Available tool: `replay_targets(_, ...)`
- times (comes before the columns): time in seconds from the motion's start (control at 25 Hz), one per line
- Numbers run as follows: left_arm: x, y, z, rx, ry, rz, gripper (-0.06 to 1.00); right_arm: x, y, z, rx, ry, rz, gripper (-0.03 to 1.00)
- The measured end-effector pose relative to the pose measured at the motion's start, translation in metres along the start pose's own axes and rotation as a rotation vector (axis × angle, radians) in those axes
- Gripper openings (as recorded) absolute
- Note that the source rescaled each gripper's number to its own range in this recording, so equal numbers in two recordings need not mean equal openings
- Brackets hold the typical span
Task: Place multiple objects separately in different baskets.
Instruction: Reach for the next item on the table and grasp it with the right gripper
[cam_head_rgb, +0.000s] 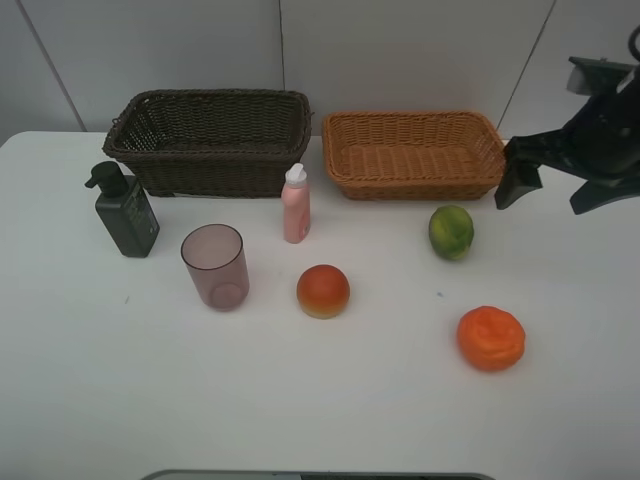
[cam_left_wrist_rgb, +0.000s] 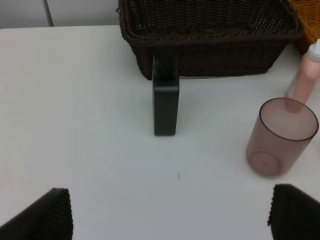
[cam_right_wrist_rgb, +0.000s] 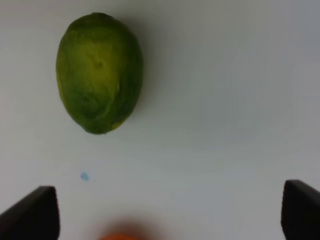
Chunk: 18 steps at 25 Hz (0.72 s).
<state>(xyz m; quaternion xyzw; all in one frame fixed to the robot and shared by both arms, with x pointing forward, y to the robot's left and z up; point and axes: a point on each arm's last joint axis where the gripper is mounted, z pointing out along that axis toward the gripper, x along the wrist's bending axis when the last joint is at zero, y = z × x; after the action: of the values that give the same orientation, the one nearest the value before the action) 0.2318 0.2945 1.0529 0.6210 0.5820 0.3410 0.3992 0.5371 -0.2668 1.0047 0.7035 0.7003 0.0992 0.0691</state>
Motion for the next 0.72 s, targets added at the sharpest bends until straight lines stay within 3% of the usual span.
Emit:
replay_targets(0.12, 0.0, 0.0, 0.0, 0.0, 0.0, 0.0, 1.0, 0.013, 0.022, 0.02, 0.053, -0.016, -0.017, 0.8)
replay_targets(0.36, 0.0, 0.0, 0.0, 0.0, 0.0, 0.0, 1.0, 0.047, 0.045, 0.042, 0.061, -0.008, -0.08, 0.81)
replay_targets(0.48, 0.0, 0.0, 0.0, 0.0, 0.0, 0.0, 1.0, 0.055, 0.048, 0.054, 0.05, -0.029, -0.098, 0.88)
replay_targets(0.72, 0.0, 0.0, 0.0, 0.0, 0.0, 0.0, 1.0, 0.062, 0.05, 0.078, 0.062, -0.058, -0.118, 0.92)
